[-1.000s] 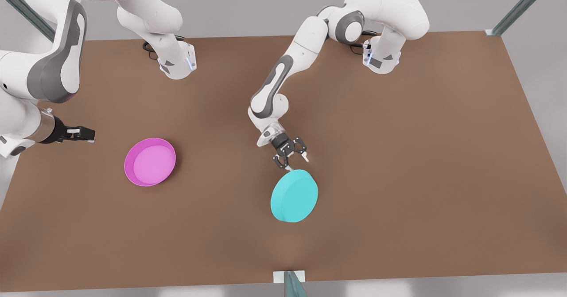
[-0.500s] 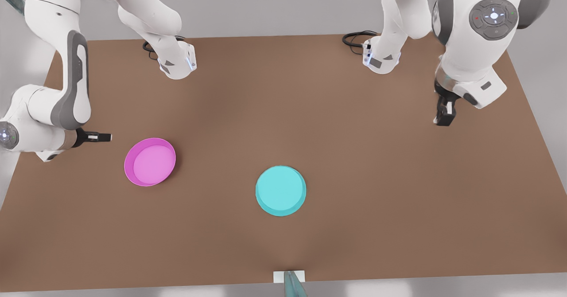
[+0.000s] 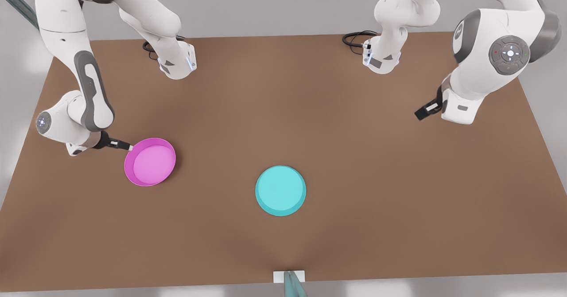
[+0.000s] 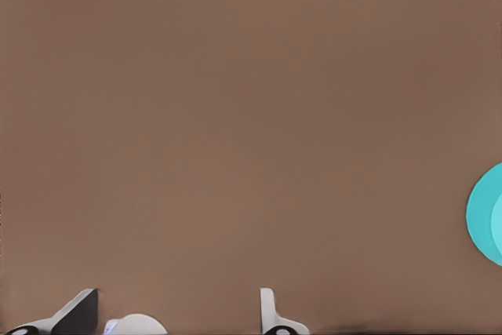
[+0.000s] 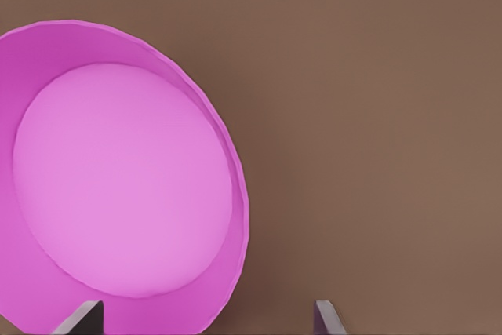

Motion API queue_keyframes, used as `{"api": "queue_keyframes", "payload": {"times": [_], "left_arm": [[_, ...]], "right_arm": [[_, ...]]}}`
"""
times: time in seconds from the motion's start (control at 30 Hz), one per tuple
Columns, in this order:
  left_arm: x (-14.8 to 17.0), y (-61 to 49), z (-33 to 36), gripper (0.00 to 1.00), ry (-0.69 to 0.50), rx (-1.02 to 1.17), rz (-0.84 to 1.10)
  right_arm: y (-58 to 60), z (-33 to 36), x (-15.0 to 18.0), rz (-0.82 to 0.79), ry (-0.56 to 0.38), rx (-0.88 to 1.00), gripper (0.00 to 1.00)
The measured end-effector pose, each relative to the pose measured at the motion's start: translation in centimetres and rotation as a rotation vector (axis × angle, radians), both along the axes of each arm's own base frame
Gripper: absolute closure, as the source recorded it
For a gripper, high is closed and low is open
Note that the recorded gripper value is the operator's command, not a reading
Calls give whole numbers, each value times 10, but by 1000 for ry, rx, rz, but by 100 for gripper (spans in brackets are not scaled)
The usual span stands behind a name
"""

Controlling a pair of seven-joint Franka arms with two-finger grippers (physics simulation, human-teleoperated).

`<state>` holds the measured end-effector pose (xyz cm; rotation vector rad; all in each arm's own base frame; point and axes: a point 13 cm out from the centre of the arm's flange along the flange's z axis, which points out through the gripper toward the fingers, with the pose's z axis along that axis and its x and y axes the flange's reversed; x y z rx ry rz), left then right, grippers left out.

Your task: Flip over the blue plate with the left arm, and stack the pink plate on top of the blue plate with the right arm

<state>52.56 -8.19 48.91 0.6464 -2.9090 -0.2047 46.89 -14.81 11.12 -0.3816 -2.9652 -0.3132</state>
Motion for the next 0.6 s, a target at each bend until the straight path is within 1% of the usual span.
{"api": "queue_keyframes", "payload": {"times": [0.23,0.37,0.57,0.6], "left_arm": [[-1,8,2,0,18,-31,-151],[0,4,3,0,17,-44,-229],[1,0,3,0,19,-58,-315],[1,0,3,0,21,-60,-326]], "right_arm": [[-10,-33,3,-2,-40,-15,0],[-2,-59,0,8,-28,-4,0],[1,-64,5,8,-48,1,0],[1,-64,5,9,-50,1,11]]}}
